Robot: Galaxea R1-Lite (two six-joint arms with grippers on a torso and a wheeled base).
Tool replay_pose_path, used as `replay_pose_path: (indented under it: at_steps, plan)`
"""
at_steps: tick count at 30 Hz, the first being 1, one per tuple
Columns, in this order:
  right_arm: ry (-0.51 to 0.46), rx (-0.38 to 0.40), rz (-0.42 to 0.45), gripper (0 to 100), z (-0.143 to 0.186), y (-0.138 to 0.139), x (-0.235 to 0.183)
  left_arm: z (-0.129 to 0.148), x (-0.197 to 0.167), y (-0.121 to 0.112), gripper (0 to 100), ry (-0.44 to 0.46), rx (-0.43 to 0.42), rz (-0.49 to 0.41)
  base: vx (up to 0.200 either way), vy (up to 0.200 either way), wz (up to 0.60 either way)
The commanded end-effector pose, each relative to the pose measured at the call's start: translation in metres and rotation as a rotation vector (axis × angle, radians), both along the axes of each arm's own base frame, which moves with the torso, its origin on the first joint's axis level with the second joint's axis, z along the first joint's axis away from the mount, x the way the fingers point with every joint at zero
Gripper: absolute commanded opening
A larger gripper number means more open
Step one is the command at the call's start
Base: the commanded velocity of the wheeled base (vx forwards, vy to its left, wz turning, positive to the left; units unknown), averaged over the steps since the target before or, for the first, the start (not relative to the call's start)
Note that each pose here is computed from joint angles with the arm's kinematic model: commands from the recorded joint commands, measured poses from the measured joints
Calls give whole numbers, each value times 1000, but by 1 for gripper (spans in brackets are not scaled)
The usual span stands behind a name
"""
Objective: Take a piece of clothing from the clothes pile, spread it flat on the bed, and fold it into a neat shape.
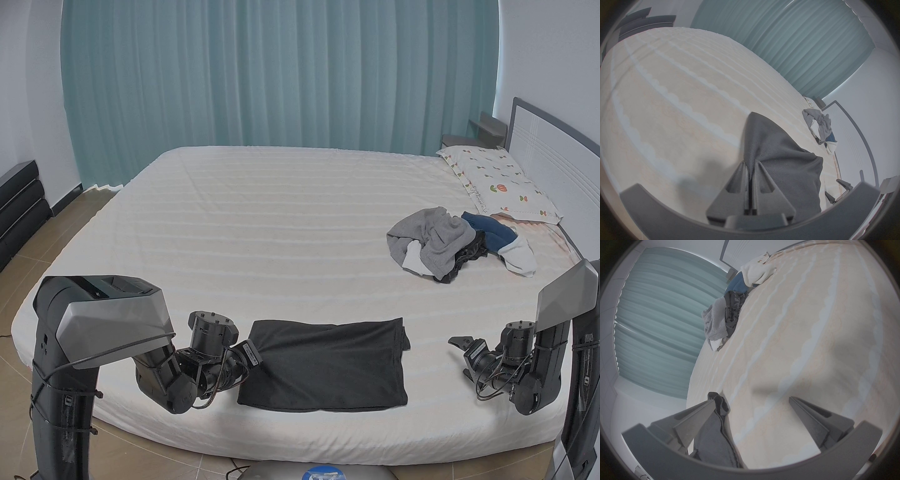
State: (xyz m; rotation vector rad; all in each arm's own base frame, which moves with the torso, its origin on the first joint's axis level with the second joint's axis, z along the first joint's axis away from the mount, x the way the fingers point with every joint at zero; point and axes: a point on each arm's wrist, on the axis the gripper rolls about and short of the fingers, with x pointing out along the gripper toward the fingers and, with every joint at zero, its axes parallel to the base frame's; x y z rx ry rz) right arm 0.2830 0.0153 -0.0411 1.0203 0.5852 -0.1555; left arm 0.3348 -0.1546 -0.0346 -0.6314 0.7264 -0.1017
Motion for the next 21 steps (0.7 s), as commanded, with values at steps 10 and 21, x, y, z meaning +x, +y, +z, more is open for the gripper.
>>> replay_pose_path:
  at_steps: [10, 21]
  plan:
    - [-10, 1, 1, 100, 1, 0, 1, 5, -2, 3, 0, -1, -4, 8, 0, 200, 0]
    - [-10, 2, 2, 100, 1, 0, 1, 4, -1, 6, 0, 0, -3, 17, 0, 200, 0]
